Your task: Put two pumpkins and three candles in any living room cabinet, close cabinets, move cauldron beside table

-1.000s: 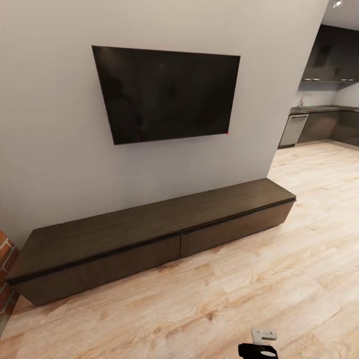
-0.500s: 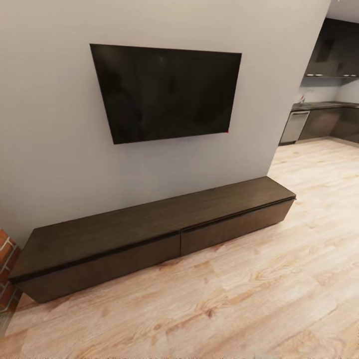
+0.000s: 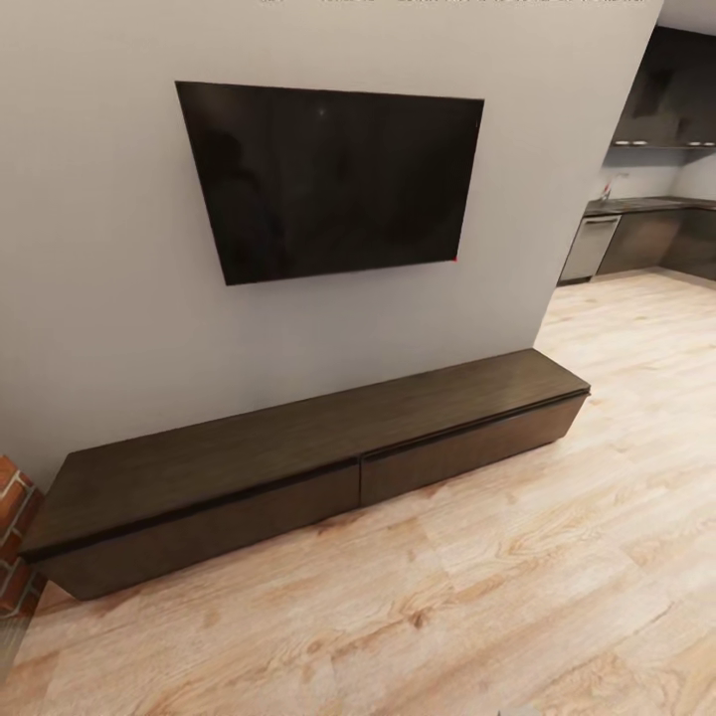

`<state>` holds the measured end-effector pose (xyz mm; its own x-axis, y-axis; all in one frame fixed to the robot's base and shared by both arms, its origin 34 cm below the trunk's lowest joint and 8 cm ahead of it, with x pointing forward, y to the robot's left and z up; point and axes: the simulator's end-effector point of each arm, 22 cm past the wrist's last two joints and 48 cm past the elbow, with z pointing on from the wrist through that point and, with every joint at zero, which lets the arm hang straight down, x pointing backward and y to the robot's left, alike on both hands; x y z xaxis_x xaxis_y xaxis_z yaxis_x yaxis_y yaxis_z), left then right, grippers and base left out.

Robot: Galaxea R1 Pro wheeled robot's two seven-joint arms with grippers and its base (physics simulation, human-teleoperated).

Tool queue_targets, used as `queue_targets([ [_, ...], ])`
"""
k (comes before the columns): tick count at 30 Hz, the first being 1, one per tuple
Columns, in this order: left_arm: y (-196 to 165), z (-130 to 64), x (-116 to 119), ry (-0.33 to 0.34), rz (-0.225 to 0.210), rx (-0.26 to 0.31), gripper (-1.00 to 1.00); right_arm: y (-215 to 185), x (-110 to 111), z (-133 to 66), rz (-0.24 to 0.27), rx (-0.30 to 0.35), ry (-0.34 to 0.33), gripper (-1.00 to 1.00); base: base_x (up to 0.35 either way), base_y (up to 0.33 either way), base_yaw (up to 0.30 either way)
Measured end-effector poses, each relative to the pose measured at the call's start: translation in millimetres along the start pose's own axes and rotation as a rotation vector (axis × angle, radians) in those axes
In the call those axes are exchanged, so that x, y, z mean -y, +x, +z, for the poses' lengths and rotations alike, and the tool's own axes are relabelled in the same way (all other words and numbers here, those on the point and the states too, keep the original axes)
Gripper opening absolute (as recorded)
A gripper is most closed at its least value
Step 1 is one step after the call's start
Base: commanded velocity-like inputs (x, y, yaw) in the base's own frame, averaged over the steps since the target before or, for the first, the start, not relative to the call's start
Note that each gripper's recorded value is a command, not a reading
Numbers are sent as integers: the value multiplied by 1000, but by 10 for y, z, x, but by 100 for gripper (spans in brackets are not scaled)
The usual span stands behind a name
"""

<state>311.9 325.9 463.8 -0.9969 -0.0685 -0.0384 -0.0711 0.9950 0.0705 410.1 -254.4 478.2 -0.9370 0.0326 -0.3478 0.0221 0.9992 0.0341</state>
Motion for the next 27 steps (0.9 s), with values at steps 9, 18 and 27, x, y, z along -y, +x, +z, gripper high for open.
queue_targets([
  [9,17,-31,11,1,0,-4,100,201,169,-47,3,-96,74,100,0,0,0],
  [18,21,-30,20,2,1,-5,100,245,169,-51,2,-116,76,100,0,0,0],
  [27,18,-31,-26,-11,-4,-4,100,245,157,-51,10,-117,77,100,0,0,0],
])
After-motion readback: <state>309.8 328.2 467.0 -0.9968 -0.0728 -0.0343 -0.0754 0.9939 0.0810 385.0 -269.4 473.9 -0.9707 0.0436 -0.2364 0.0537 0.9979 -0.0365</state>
